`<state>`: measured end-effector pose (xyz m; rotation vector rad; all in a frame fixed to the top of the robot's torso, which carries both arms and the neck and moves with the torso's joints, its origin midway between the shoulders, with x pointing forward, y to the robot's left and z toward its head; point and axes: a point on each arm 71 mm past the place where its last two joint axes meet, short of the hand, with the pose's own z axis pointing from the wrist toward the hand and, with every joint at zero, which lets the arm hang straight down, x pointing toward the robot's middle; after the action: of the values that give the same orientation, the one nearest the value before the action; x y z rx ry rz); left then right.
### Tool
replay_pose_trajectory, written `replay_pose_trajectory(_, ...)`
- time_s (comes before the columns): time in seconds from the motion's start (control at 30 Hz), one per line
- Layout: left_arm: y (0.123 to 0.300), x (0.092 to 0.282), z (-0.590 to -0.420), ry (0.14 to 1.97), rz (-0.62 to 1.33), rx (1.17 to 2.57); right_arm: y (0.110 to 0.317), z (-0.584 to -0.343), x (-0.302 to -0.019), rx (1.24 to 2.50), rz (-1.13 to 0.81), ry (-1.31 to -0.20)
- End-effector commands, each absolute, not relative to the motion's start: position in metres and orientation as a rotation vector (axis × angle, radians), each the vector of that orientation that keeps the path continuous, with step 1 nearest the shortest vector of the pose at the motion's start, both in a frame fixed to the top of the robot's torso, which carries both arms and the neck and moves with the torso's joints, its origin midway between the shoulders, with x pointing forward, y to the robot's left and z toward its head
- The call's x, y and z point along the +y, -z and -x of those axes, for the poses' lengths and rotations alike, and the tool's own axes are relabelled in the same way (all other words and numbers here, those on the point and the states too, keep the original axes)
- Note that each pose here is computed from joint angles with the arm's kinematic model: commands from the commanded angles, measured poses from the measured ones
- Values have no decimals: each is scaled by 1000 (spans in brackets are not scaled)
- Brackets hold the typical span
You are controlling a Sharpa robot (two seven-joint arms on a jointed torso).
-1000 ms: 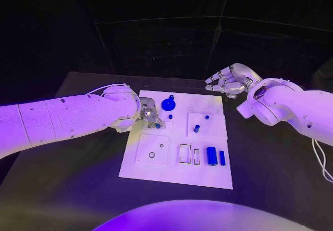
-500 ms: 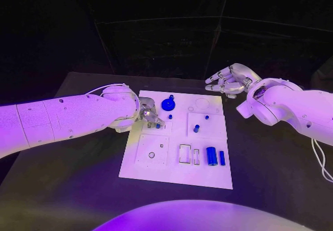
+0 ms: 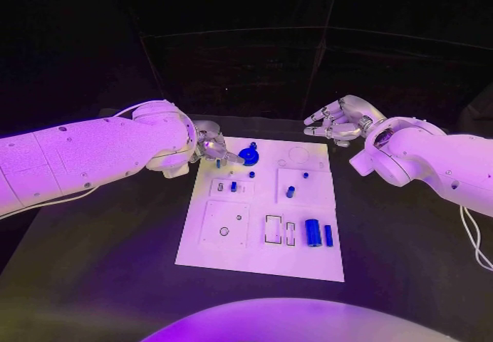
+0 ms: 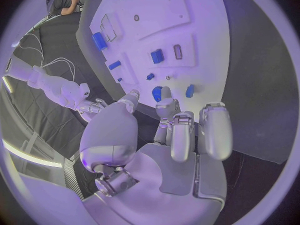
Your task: Assemble the parts on the task board
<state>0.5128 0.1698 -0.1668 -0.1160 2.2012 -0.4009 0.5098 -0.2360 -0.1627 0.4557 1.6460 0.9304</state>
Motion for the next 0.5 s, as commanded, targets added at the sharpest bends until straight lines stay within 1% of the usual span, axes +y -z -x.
replay_pose_trajectory(0.03,161,174,-518,405,132,2252,161,-510,-235,1644,-450,-943)
replay_pose_trajectory(0.27,156,181,-536,340,92,2330,162,-511,-234,1646,-450,-943)
replay_pose_trajectory(0.5,159,191,-563,241,111,2352,162,-511,-233,1648,-449,-944)
